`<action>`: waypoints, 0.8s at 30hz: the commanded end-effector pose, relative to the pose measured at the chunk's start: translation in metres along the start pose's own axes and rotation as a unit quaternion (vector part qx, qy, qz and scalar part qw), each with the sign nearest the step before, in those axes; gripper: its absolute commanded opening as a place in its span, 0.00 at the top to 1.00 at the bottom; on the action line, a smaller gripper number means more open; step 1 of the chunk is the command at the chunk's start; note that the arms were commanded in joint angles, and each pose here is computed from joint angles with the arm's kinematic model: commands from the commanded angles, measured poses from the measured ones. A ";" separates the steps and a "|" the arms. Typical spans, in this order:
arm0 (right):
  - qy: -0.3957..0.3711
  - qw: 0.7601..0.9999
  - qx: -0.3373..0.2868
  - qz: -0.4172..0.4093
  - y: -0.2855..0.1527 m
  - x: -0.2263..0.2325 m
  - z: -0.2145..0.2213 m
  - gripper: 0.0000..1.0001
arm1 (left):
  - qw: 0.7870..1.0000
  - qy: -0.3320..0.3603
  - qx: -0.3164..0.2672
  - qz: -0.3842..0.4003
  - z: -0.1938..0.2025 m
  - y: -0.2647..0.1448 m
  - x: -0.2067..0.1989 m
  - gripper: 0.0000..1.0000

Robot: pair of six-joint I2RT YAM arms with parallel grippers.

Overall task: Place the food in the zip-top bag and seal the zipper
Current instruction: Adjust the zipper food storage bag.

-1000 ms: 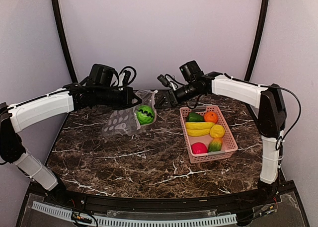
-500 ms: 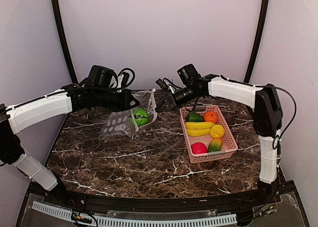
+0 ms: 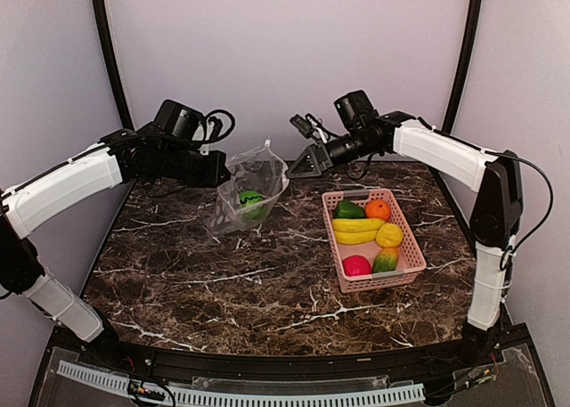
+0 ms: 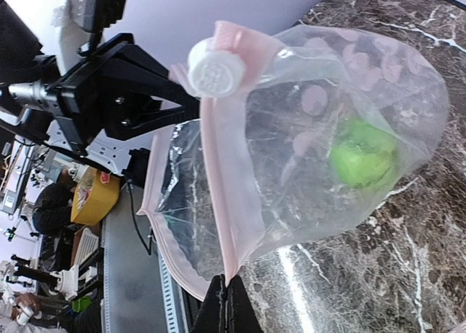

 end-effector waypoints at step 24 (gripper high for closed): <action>-0.081 0.994 -0.052 -0.057 -0.044 0.042 -0.038 0.97 | 0.997 0.068 -0.034 -0.022 -0.065 -0.048 -0.011 0.99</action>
Point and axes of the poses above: each gripper's point midway between its finger pads, its own y axis out along the fingers, its own x axis along the line the jaws close on, z = x × y, the point moved 7 cm from there along -y, back along the fingers, and after that the axes turned 8 degrees about y, right-handed, at the moved point
